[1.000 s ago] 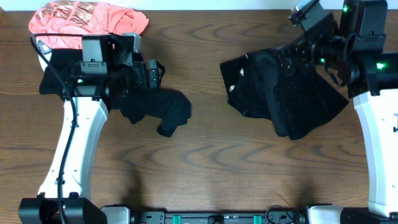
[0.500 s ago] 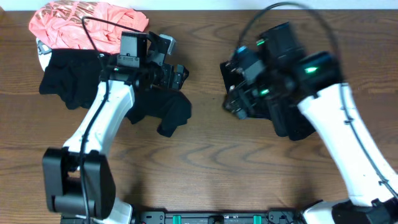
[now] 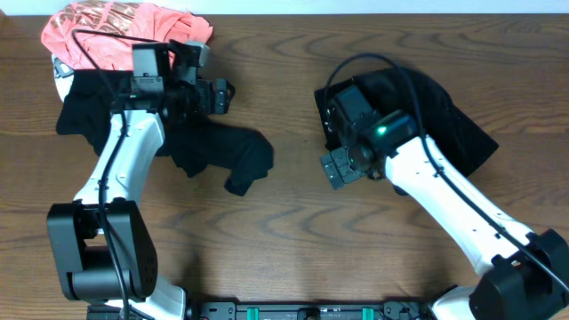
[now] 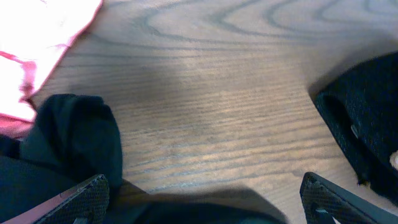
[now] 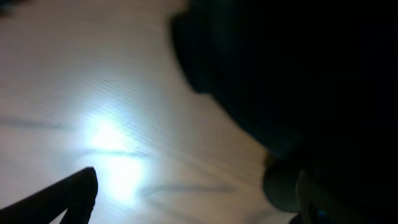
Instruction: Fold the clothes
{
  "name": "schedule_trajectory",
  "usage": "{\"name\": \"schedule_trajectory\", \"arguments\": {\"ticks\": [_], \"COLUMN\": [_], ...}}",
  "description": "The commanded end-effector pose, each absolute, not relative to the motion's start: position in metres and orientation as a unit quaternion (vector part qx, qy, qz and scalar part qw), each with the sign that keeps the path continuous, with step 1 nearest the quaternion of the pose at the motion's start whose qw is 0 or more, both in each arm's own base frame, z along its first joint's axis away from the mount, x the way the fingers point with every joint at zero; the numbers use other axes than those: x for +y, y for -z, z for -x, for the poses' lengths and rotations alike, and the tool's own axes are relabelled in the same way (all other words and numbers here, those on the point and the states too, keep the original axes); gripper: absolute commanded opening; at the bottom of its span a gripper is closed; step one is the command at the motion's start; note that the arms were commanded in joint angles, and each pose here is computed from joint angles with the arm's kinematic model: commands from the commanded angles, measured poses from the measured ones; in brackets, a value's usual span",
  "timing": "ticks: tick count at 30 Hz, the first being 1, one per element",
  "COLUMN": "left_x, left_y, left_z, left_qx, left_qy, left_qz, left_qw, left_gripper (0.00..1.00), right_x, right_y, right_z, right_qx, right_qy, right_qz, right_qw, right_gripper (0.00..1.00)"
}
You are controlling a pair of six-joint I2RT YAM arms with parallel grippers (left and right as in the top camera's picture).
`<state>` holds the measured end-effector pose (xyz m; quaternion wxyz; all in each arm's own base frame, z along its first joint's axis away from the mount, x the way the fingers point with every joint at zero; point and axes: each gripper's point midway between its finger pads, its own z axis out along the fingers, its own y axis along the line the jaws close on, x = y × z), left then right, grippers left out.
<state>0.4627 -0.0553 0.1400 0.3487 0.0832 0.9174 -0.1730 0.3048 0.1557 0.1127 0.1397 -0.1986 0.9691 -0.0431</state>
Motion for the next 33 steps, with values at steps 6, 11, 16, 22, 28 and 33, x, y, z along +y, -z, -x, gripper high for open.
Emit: {"name": "schedule_trajectory", "arguments": {"ticks": [6, 11, 16, 22, 28, 33], "left_x": [-0.055, -0.055, -0.055, -0.06, -0.072, -0.077], "left_y": [-0.142, -0.143, -0.142, -0.142, -0.14, -0.134], "left_z": [-0.466, -0.467, -0.467, -0.469, -0.47, -0.474], "left_qx": [0.914, 0.914, 0.914, 0.912, 0.91, 0.909], "left_qy": [0.179, 0.178, 0.179, 0.181, 0.184, 0.186], "left_qz": [-0.071, -0.071, -0.071, -0.077, -0.089, -0.094], "left_qw": [0.356, 0.358, 0.357, 0.359, 0.361, 0.361], "left_gripper": [0.98, 0.98, 0.98, 0.98, 0.98, 0.98], "right_x": [0.129, 0.133, 0.117, 0.08, 0.047, 0.045], "right_y": [-0.076, -0.056, -0.053, -0.066, -0.076, -0.089], "right_z": [-0.322, -0.33, -0.346, -0.366, -0.384, -0.389], "right_qx": [0.94, 0.919, 0.897, 0.892, 0.893, 0.891], "right_qy": [0.16, 0.163, 0.208, 0.26, 0.275, 0.279], "right_qz": [0.221, 0.269, 0.273, 0.214, 0.154, 0.137], "right_qw": [0.205, 0.236, 0.277, 0.301, 0.321, 0.331], "right_gripper": [0.99, 0.99, 0.98, 0.85, 0.51, 0.11]}}
